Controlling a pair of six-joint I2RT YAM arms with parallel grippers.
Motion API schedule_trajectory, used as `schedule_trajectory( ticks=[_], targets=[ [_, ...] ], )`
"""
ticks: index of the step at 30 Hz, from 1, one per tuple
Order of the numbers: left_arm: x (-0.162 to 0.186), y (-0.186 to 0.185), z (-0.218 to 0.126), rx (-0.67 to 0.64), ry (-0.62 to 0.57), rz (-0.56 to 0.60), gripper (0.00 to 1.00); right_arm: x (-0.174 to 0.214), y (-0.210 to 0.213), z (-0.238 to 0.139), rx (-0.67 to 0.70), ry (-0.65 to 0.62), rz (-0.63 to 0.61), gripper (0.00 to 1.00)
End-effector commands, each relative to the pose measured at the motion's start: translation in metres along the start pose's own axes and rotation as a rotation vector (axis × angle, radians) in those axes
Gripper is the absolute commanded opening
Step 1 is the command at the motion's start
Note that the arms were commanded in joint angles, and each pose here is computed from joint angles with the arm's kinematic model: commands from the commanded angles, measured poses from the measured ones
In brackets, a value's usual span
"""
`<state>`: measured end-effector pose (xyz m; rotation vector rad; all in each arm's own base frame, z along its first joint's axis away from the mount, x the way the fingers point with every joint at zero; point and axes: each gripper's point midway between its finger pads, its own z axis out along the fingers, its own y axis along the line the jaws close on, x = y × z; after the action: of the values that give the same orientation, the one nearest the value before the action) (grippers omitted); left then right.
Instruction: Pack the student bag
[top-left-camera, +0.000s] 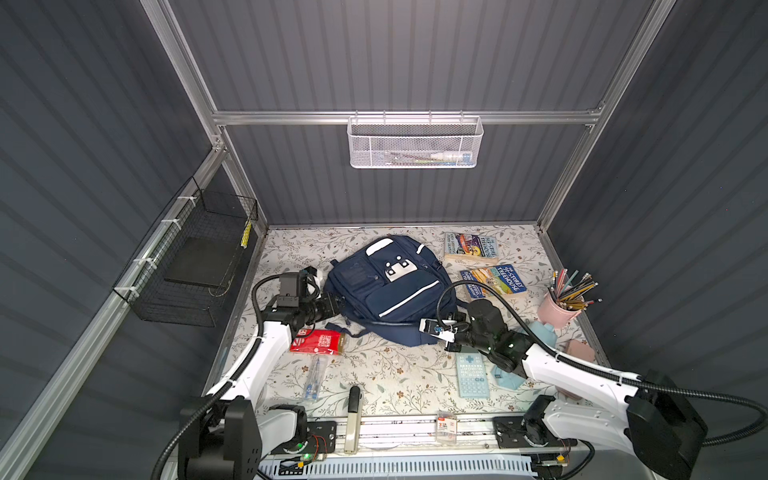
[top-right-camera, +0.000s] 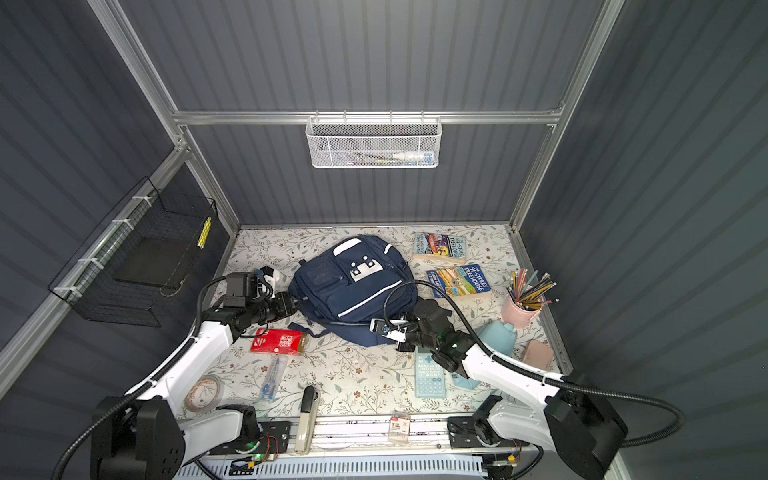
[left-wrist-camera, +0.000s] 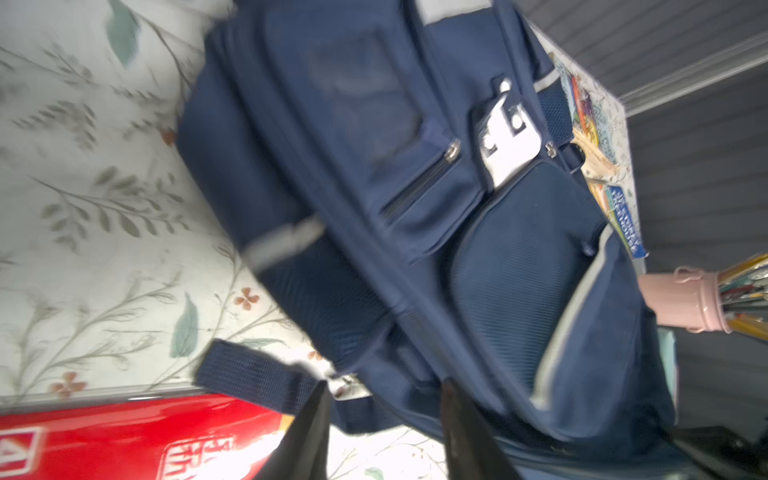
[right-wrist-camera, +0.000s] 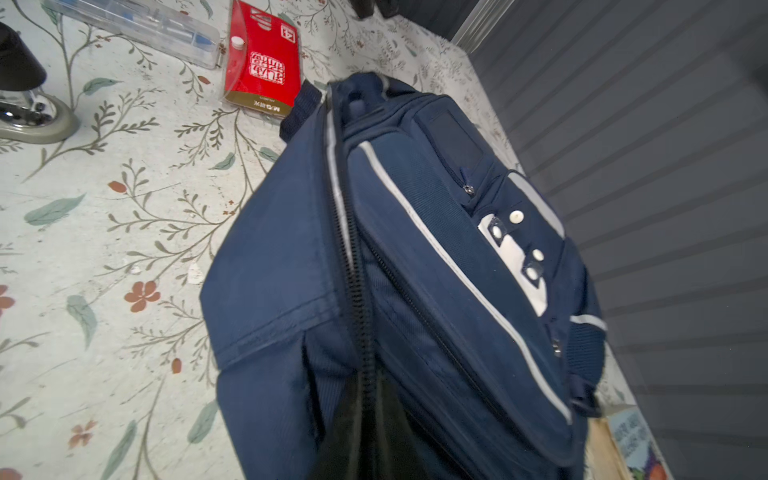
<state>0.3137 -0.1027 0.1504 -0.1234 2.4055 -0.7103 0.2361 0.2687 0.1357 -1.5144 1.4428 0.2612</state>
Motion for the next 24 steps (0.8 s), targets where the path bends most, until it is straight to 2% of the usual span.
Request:
schedule_trajectory(
  ticks=[1,3,6,8,9,10,11,14,17,21,24],
  targets=[
    [-0.011,-0.009,-0.022,-0.001,-0.067,0.049,0.62,-0.024,-0.009,0.002,0.017,-0.048,0.001,0.50],
    [-0.013,-0.014,-0.030,0.004,-0.076,0.056,0.70,-0.027,-0.011,0.000,0.033,-0.059,0.026,0.61],
    [-0.014,-0.030,-0.032,0.061,-0.061,0.078,0.75,-0.038,-0.023,-0.015,0.106,-0.120,0.094,0.74],
    [-0.009,-0.048,-0.026,0.066,-0.037,0.141,0.75,-0.044,-0.044,-0.031,0.227,-0.155,0.224,0.90],
    [-0.008,-0.052,-0.020,0.028,-0.036,0.170,0.75,-0.041,-0.057,-0.038,0.296,-0.150,0.308,0.96],
    [-0.002,-0.067,-0.011,0.036,-0.020,0.219,0.75,-0.034,-0.073,-0.047,0.378,-0.141,0.434,0.99],
    [0.007,-0.083,-0.001,0.059,0.001,0.267,0.75,-0.024,-0.086,-0.057,0.444,-0.127,0.554,0.99],
    [0.029,-0.116,0.030,0.065,0.054,0.384,0.73,0.007,-0.099,-0.074,0.489,-0.089,0.817,0.99],
    [0.046,-0.137,0.059,0.064,0.123,0.470,0.75,0.039,-0.103,-0.090,0.547,-0.030,1.006,0.99],
    [0.060,-0.158,0.087,0.042,0.150,0.583,0.77,0.057,-0.098,-0.106,0.573,-0.044,1.098,0.99],
    [0.074,-0.170,0.102,-0.058,0.156,0.698,0.77,0.064,-0.097,-0.115,0.592,-0.059,1.141,0.99]
  ],
)
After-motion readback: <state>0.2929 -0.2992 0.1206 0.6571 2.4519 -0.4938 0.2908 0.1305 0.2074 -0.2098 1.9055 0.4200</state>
